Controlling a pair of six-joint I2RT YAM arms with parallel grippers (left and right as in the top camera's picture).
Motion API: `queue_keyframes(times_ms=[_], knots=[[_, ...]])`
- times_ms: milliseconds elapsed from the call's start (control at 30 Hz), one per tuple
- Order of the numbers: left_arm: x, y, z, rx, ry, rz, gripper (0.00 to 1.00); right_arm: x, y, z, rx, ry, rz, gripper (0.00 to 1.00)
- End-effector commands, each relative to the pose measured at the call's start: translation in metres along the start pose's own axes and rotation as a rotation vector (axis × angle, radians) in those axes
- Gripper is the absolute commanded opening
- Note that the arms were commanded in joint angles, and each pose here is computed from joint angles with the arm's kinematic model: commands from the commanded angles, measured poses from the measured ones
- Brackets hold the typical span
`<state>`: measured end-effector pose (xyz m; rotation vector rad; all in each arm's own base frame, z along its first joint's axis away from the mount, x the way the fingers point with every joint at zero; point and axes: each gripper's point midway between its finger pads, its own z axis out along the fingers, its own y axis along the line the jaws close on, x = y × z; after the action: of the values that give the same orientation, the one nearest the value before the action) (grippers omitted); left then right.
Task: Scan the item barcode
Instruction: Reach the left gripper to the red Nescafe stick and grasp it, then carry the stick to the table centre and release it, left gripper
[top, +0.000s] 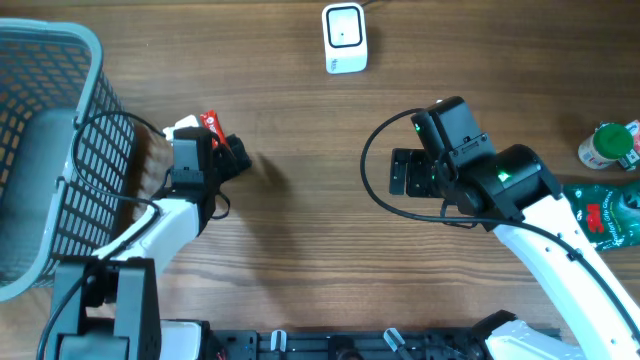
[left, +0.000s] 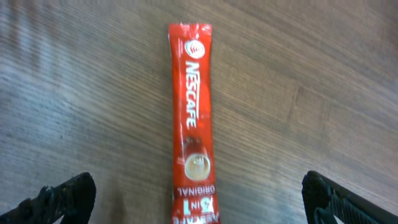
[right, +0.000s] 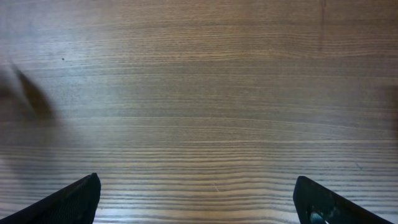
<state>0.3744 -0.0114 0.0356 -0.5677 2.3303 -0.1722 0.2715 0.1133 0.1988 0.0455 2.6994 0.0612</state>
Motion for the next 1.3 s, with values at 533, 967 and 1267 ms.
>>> queue_keyframes(times_ms=[533, 967, 1267], knots=[[0.070, 0.032, 0.049, -0.084, 0.325, 0.017, 0.45, 0.003, 0.003, 0.000, -0.020, 0.012, 0.009, 1.00], [0.017, 0.000, -0.015, -0.086, 0.170, 0.087, 0.04, 0.000, 0.004, 0.000, -0.027, -0.001, 0.008, 1.00], [0.004, -0.028, -0.046, -0.037, 0.087, 0.144, 0.87, 0.004, 0.002, 0.000, -0.019, 0.015, 0.005, 1.00]])
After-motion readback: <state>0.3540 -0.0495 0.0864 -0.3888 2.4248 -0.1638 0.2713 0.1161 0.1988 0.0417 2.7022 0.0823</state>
